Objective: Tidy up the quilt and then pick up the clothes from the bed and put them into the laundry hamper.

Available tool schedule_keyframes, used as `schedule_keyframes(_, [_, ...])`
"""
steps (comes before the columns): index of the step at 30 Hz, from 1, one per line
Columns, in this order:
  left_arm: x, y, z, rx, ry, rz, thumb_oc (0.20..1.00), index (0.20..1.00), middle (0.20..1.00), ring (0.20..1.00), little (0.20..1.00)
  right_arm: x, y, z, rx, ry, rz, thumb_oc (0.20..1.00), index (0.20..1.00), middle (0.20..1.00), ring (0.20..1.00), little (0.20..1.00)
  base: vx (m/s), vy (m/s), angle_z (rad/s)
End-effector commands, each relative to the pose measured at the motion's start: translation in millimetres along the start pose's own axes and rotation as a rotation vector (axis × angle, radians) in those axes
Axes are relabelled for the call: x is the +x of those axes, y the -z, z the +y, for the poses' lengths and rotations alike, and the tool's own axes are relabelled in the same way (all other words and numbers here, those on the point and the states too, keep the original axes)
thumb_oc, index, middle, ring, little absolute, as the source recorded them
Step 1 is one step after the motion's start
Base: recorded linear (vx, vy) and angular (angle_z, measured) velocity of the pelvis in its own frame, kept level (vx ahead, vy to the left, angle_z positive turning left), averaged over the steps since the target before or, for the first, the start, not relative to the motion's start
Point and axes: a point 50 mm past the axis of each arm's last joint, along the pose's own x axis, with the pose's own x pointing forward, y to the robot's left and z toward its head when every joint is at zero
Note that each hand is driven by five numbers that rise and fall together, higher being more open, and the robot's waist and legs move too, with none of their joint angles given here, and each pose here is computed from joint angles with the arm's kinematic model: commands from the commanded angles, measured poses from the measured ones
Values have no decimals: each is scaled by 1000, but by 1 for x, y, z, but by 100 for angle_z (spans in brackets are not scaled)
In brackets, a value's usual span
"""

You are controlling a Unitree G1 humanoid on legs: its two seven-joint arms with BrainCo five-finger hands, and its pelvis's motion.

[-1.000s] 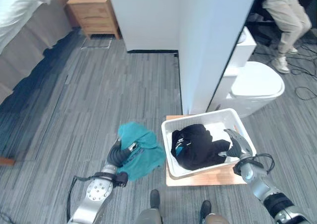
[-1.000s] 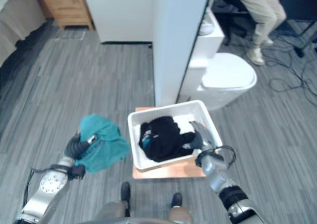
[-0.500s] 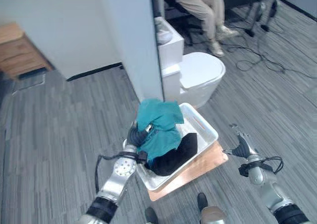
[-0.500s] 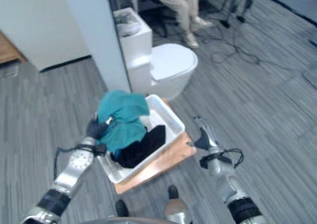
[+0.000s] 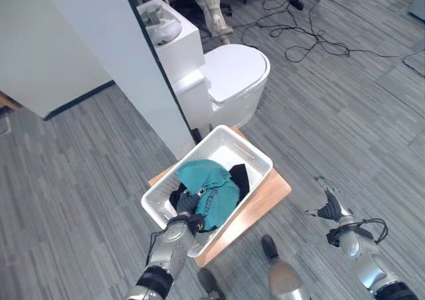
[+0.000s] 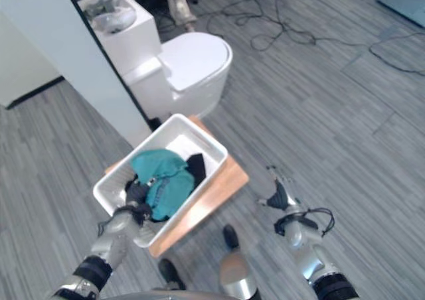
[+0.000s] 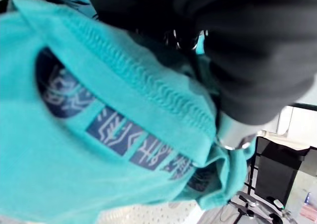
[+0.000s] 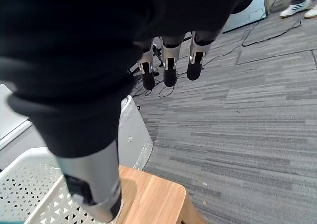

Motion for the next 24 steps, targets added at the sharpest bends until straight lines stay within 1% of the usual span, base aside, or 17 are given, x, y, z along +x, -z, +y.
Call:
schedule_keyframes(1, [3,-30,11,-51,55,-62,1000,1000,1000,1000,1000,9,-4,-25,-19,47,-66,1000,1000,1000,1000,1000,40,3,-1])
schedule_keyframes(3, [-11,-36,24,150,62,-61,1000,1000,1000,1000,1000,8,1,-19,-2,26,-42,1000,1000,1000,1000,1000,53,-22,7])
schedule_keyframes(4, [-21,-56,35,460,40,-130,1000,1000,1000,1000,1000,6,6,-12,25,3,-10,1000,1000,1000,1000,1000,35,-39,18])
schedule_keyframes(5, [-23,-59,39,540,21,-135,1000,1000,1000,1000,1000,5,9,-9,39,-11,6,1000,1000,1000,1000,1000,29,-22,23])
schedule_keyframes(6, [-24,-59,39,543,20,-135,1000,1000,1000,1000,1000,5,9,-9,40,-11,5,1000,1000,1000,1000,1000,5,-24,26])
schedule_keyframes(7, [-28,-65,48,667,-21,-148,1000,1000,1000,1000,1000,3,16,1,72,-46,50,1000,1000,1000,1000,1000,23,-31,20])
schedule_keyframes(9, [-33,-62,63,756,-84,-111,1000,1000,1000,1000,1000,1,21,12,98,-78,92,1000,1000,1000,1000,1000,5,-19,16])
schedule_keyframes(10, [-33,-61,64,757,-85,-112,1000,1000,1000,1000,1000,2,21,12,99,-78,91,1000,1000,1000,1000,1000,-10,10,20])
schedule_keyframes(13, [-42,-36,86,703,-174,-7,1000,1000,1000,1000,1000,-1,28,30,131,-135,165,1000,1000,1000,1000,1000,10,-3,12])
schedule_keyframes(14, [-47,-13,103,645,-261,74,1000,1000,1000,1000,1000,-4,32,46,159,-184,214,1000,1000,1000,1000,1000,-1,3,7])
schedule_keyframes(15, [-47,-13,103,645,-262,72,1000,1000,1000,1000,1000,-4,31,46,160,-184,213,1000,1000,1000,1000,1000,-11,12,10])
schedule_keyframes(16, [-56,5,115,561,-349,121,1000,1000,1000,1000,1000,-7,35,58,190,-220,266,1000,1000,1000,1000,1000,-8,9,13])
schedule_keyframes(18, [-61,14,122,542,-387,160,1000,1000,1000,1000,1000,-10,37,65,204,-243,297,1000,1000,1000,1000,1000,-6,12,20])
schedule_keyframes(20, [-80,50,136,445,-513,291,1000,1000,1000,1000,1000,-22,44,91,297,-314,424,1000,1000,1000,1000,1000,-1,-2,24])
schedule_keyframes(22, [-88,63,139,399,-552,340,1000,1000,1000,1000,1000,-26,46,98,313,-334,463,1000,1000,1000,1000,1000,9,-2,23])
schedule_keyframes(23, [-103,89,140,299,-609,437,1000,1000,1000,1000,1000,-33,48,110,346,-379,535,1000,1000,1000,1000,1000,16,2,27])
schedule_keyframes(24, [-102,89,140,298,-609,436,1000,1000,1000,1000,1000,-32,48,110,346,-378,534,1000,1000,1000,1000,1000,27,10,34])
